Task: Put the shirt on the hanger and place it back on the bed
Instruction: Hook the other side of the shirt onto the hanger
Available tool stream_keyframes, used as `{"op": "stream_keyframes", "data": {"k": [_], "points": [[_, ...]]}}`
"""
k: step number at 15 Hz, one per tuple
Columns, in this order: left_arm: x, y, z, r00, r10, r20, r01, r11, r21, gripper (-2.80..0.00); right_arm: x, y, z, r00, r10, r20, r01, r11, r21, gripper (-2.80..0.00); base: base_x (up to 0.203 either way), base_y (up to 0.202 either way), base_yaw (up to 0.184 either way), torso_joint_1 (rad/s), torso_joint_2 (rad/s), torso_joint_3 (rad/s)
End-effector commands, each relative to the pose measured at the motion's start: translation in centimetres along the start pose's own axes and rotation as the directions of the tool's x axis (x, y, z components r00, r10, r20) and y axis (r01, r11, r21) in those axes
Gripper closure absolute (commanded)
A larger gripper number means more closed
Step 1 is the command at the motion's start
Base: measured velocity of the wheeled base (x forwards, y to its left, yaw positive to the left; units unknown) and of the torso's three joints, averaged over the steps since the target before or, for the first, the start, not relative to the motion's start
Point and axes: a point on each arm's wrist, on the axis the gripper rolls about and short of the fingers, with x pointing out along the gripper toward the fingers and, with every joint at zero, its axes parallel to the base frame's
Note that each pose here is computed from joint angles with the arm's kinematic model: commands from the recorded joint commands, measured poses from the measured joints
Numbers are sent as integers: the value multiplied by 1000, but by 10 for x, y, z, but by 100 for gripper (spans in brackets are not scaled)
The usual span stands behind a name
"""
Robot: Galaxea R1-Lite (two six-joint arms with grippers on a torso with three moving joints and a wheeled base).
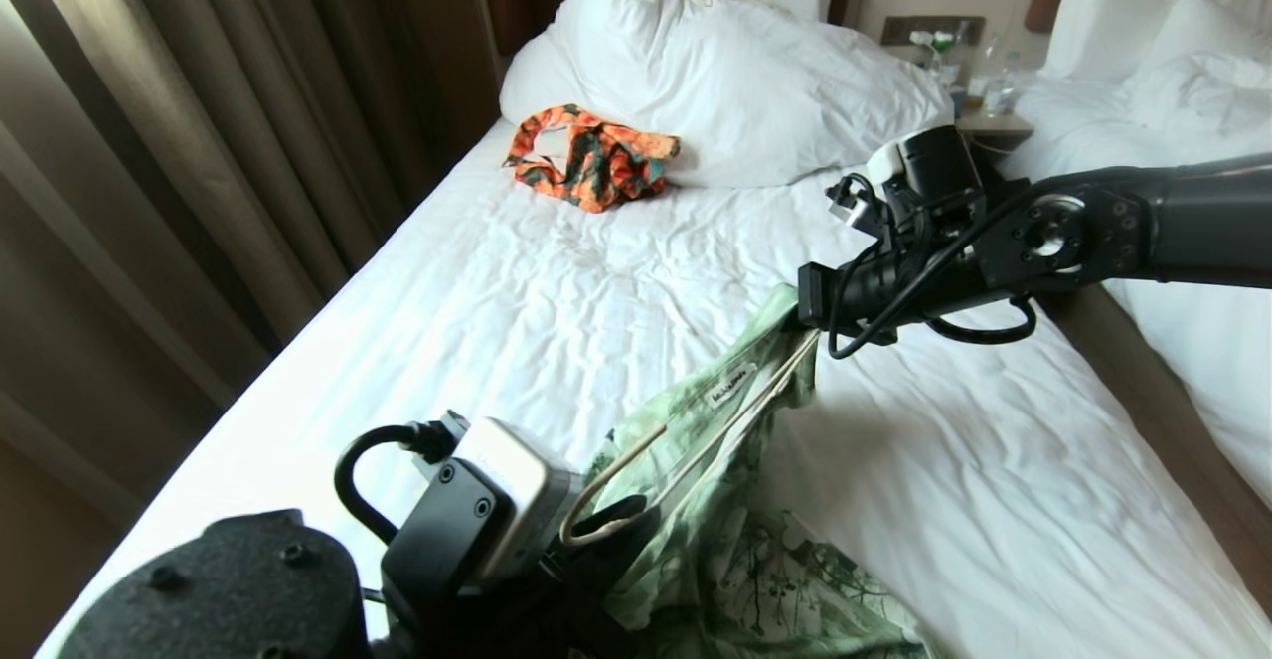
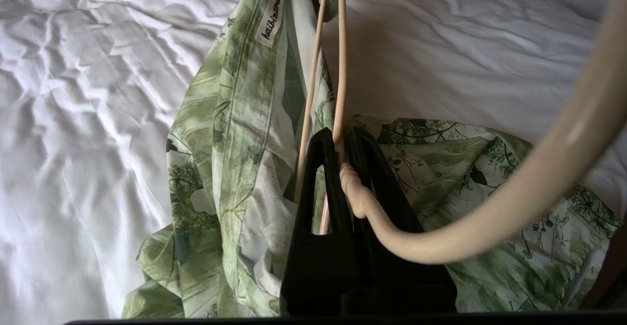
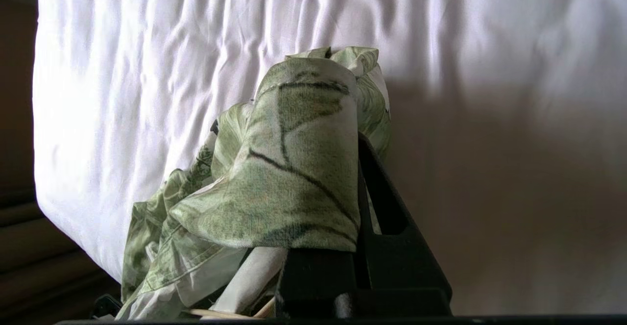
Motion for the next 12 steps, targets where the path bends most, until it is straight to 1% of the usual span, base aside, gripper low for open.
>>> {"op": "stream_keyframes", "data": {"k": [1,3,5,7,9,12], "points": [[6,-3,-4,1000,2,-18,-2,1000,11,0,-7,3,2,1000,8,11,-8,1000,0,0,0,0,0,0,0,0],[6,-3,-2,1000,9,-11,-9,1000,8,0,-15,7,2,1000,15,15,-15,1000,-5,0,0,0,0,0,0,0],[6,6,6,999,41,15,-41,999,-8,0,-21,8,-2,1000,4,-17,-4,1000,-2,0,0,0,0,0,0,0],[1,11,12,998,53,38,-52,999,-9,0,-23,5,0,1000,-6,-13,5,1000,-5,0,0,0,0,0,0,0],[-3,13,12,998,51,24,-51,999,2,0,-24,0,2,1000,-13,-7,13,1000,-9,0,0,0,0,0,0,0],[-6,13,13,998,47,28,-47,999,0,0,-24,-1,3,1000,-17,-6,17,1000,-7,0,0,0,0,0,0,0]]}}
